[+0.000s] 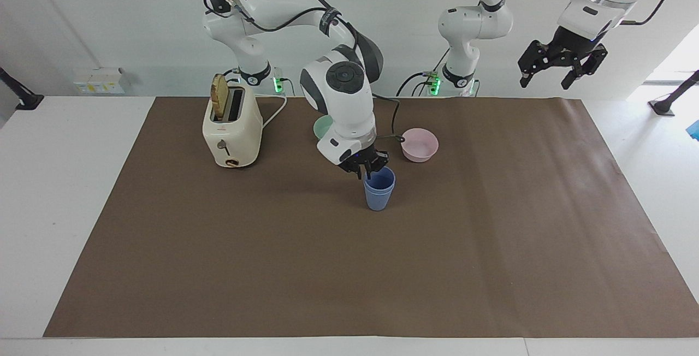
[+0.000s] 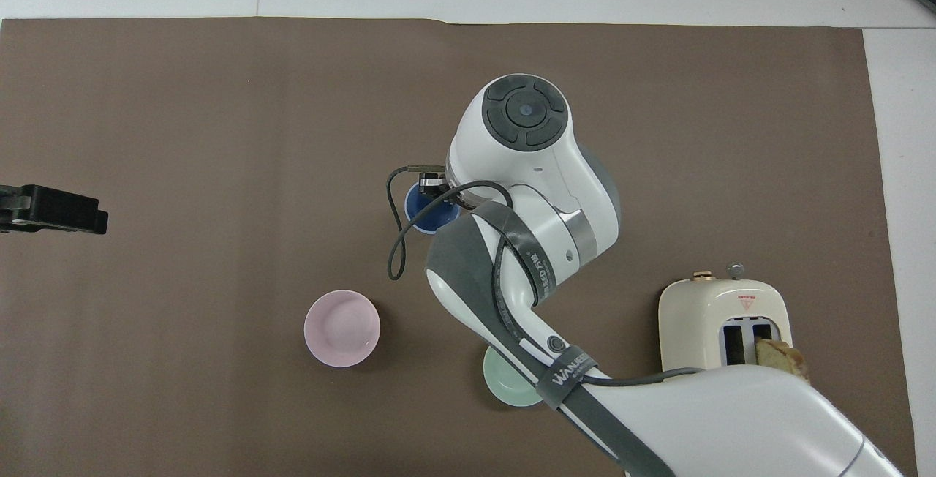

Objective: Stack blue cups with both arms

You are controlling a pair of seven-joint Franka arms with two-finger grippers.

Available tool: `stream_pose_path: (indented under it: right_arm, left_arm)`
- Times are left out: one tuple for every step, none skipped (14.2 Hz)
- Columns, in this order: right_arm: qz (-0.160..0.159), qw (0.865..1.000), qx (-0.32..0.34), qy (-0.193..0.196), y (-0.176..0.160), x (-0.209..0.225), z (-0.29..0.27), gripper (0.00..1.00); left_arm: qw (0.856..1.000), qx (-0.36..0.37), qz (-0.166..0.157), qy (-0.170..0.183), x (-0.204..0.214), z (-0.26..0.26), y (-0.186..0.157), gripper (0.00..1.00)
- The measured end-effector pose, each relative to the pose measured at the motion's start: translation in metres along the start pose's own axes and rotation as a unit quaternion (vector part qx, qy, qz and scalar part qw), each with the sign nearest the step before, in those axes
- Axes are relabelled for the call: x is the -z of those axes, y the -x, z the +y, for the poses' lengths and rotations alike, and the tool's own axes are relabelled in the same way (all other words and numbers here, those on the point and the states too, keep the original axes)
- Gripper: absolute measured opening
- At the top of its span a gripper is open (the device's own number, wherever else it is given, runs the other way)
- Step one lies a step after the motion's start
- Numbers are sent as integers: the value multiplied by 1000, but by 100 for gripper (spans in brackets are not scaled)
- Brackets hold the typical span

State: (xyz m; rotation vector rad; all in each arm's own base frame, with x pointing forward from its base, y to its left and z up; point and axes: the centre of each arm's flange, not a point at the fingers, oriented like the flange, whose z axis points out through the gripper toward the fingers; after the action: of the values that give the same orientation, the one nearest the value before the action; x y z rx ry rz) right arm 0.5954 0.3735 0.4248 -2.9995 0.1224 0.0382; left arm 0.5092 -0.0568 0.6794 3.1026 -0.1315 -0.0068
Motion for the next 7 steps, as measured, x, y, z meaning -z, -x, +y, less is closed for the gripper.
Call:
stream_pose_path:
  right_arm:
    - [0,1000,-1,0,-1,0,1,27]
    - [0,1000,-2,1,-2,1,3,34]
    - [-1,1000,-6,2,-4,1,7,44]
    - [-1,1000,-10,3,-8,2,12,56]
    - [-1,1000,-14,6,-11,5,18,67]
    - [-2,1000,-19,9,-13,12,25,77]
    - [-4,1000,-21,14,-17,23,36,89]
  left_arm:
    - [1000,0,0,0,0,0,0,100]
    - [1000,0,0,0,0,0,0,100]
    - [1000,0,0,0,0,0,0,100]
    - [1000,0,0,0,0,0,0,100]
    - [1000,0,0,0,0,0,0,100]
    - [1000,0,0,0,0,0,0,100]
    - [1000,0,0,0,0,0,0,100]
